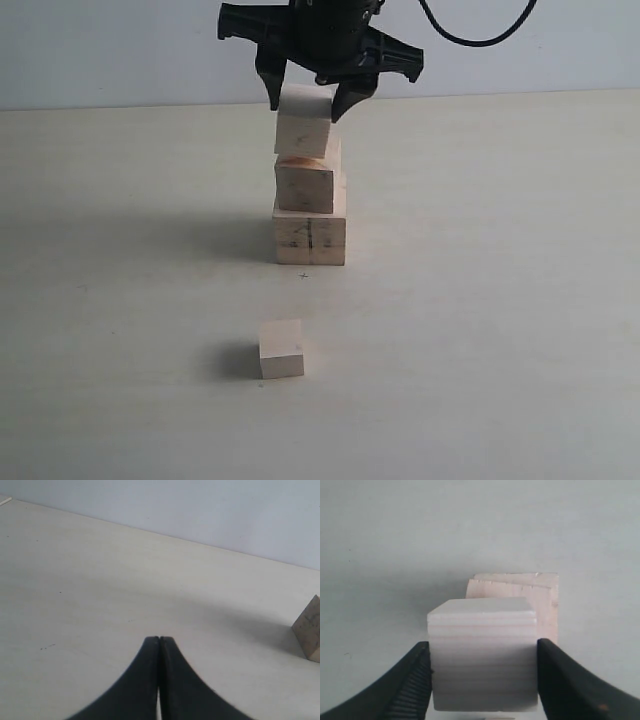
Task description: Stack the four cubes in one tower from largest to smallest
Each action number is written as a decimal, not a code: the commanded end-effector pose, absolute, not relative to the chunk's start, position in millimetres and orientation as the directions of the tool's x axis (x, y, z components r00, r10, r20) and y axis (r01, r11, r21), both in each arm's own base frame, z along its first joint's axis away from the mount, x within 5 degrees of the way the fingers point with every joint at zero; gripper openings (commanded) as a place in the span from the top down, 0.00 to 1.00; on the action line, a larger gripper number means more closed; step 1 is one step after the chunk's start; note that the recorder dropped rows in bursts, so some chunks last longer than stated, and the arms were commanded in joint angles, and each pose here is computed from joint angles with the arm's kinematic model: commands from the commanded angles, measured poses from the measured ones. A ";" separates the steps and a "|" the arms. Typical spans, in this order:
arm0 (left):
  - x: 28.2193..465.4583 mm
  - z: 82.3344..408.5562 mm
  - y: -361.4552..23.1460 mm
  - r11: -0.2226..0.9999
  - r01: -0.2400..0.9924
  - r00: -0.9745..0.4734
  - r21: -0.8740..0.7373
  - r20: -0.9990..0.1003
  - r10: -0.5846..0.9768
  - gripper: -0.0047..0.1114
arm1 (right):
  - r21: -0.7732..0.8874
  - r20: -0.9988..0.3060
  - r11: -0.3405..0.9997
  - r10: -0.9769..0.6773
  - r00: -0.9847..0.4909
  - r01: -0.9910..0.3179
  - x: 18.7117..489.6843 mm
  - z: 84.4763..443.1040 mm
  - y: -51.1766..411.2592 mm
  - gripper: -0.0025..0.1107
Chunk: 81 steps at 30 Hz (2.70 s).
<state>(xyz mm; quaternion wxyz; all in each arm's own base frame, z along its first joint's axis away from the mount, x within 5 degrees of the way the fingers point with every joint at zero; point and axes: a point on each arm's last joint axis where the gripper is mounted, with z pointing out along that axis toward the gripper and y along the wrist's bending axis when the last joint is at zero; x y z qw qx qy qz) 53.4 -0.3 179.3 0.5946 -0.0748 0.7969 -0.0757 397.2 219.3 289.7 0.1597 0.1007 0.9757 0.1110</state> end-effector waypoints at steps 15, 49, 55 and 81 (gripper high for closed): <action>53.3 181.2 -0.6 0.976 -0.021 -0.266 -0.216 -0.940 -0.214 0.96 | 0.227 -0.309 0.958 0.242 -0.920 0.176 401.7 284.4 216.8 0.67; 53.3 181.2 -0.6 0.976 -0.021 -0.266 -0.216 -0.940 -0.214 0.96 | 0.220 -0.294 0.954 0.262 -0.919 0.201 400.5 283.8 215.8 0.62; 53.3 181.2 -0.6 0.976 -0.021 -0.266 -0.216 -0.940 -0.214 0.96 | 0.216 -0.296 0.960 0.239 -0.925 0.179 400.4 283.8 216.1 0.54; 53.3 181.2 -0.6 0.976 -0.021 -0.266 -0.216 -0.940 -0.214 0.96 | 0.248 -0.299 0.955 0.236 -0.925 0.164 399.7 287.4 218.4 0.45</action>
